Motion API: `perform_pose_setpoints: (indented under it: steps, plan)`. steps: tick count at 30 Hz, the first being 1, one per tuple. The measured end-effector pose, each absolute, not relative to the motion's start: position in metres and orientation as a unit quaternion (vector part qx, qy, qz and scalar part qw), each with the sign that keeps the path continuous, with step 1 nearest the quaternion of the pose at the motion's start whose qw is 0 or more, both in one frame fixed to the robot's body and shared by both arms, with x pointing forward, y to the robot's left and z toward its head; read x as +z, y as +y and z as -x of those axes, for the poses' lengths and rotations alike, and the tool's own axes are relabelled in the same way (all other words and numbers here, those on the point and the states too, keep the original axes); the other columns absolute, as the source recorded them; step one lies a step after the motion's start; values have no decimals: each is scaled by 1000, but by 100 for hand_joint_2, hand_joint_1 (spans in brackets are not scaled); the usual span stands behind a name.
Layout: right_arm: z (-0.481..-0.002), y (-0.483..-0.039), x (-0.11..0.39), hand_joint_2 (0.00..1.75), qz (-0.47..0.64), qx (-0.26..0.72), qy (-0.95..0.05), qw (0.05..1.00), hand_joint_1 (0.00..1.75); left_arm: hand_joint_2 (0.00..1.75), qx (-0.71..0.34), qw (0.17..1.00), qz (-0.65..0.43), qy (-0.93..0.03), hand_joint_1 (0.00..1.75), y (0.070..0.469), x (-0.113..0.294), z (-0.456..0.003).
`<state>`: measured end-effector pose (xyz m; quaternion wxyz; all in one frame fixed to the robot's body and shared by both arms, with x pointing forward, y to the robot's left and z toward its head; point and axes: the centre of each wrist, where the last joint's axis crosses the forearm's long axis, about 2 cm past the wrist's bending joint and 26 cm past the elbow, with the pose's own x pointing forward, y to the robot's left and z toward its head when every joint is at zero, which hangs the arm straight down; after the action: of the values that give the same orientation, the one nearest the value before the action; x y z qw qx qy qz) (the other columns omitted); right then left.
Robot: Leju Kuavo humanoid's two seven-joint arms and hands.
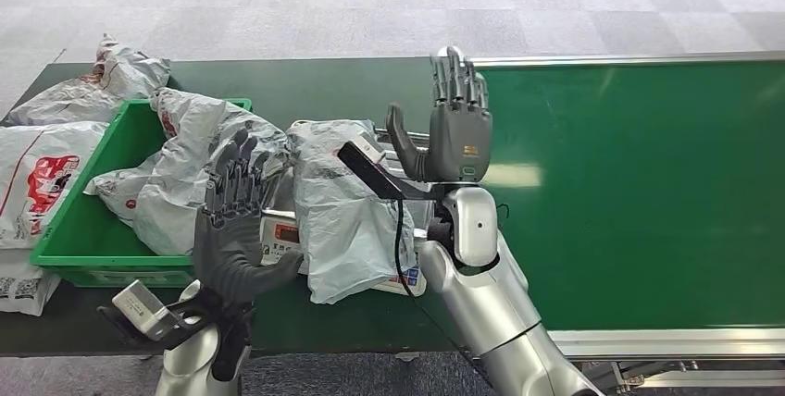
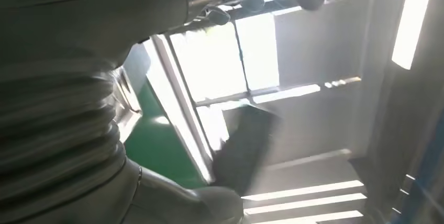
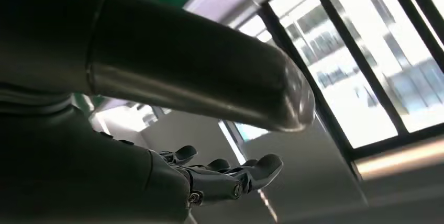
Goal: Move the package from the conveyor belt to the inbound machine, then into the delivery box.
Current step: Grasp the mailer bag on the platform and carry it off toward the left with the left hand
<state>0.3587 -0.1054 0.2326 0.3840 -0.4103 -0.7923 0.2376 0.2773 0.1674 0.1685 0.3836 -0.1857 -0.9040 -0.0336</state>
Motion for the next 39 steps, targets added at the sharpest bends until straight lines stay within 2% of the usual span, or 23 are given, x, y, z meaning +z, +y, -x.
perform_pose_setpoints:
  steps: [4, 8, 12, 19, 23, 30, 34, 39]
  plan:
    - [-336, -140, 270, 175, 396, 83, -888, 218, 0, 175, -121, 435, 17, -892, 0, 165, 161, -295]
    - [-315, -174, 290, 175, 408, -6, -898, 166, 0, 175, -159, 455, -33, -875, 0, 159, 151, -309]
    - [-302, -190, 299, 175, 420, -40, -895, 143, 0, 175, -181, 466, -48, -865, 0, 155, 146, -317]
    - [-285, -210, 308, 175, 409, -96, -902, 94, 0, 175, -302, 487, -170, -802, 0, 144, 139, -340]
    - [-283, -214, 310, 175, 403, -111, -905, 83, 0, 175, -396, 484, -246, -741, 0, 135, 132, -354]
    - [-287, -213, 307, 175, 394, -114, -907, 93, 0, 175, -609, 437, -333, -572, 2, 118, 121, -374]
    - [-288, -211, 307, 175, 398, -108, -905, 107, 0, 175, -659, 405, -351, -527, 175, 114, 120, -378]
    - [-289, -207, 311, 175, 401, -103, -903, 112, 0, 175, -691, 396, -334, -504, 175, 115, 118, -380]
